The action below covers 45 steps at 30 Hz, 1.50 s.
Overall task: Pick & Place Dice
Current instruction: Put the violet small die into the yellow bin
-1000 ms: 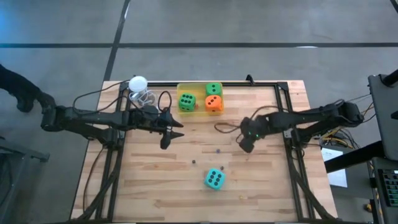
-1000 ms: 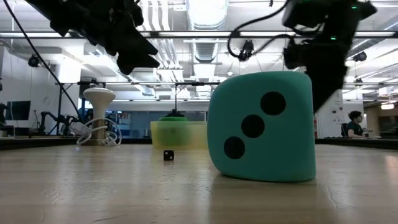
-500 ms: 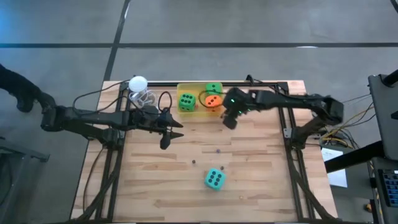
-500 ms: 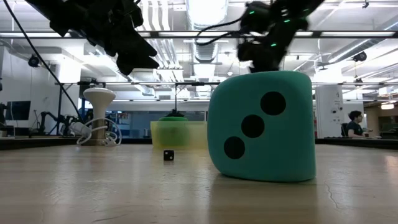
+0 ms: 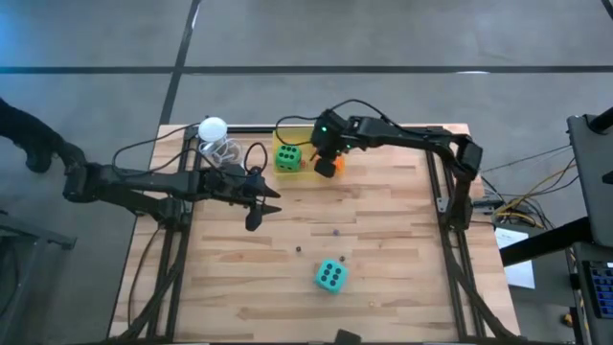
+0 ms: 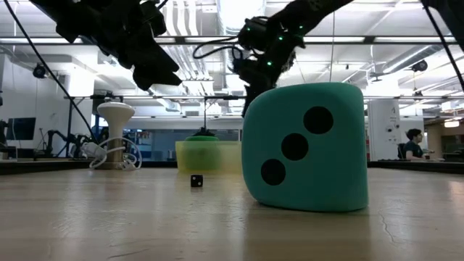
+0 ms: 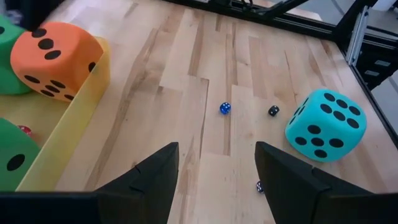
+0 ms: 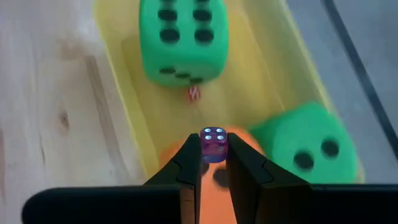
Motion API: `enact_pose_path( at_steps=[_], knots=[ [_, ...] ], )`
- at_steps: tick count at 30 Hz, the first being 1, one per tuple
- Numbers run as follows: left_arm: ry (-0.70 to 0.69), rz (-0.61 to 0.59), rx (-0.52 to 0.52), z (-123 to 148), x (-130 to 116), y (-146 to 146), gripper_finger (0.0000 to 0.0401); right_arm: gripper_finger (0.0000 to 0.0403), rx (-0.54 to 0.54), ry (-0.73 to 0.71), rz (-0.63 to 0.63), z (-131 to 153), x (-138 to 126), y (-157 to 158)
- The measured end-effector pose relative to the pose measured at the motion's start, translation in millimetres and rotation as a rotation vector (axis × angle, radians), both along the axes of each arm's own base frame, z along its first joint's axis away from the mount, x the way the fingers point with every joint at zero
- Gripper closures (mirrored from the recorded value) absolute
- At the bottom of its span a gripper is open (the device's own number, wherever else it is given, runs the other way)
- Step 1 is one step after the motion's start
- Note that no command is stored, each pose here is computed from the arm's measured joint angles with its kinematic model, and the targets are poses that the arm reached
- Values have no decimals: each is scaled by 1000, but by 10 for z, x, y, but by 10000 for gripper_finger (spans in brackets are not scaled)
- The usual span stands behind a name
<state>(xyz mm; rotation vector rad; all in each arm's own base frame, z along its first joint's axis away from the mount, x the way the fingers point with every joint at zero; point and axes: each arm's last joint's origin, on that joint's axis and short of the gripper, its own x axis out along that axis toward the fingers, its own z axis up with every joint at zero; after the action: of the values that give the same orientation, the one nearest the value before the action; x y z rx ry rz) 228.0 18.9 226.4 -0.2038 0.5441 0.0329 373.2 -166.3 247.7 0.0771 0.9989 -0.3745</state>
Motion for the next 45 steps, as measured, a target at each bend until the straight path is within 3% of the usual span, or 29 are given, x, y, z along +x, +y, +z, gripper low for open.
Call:
enact_pose_path(
  at_steps=[5,13,45],
  knots=[
    [0,0,0,0,0,0,185,363,65,-33,16,-64,160,-174],
    [5,1,-1,-4,-2,0,185,363,85,40,35,-245,302,-245],
    [4,4,-7,-3,-2,0,185,361,88,40,24,-238,258,-294]
  ],
)
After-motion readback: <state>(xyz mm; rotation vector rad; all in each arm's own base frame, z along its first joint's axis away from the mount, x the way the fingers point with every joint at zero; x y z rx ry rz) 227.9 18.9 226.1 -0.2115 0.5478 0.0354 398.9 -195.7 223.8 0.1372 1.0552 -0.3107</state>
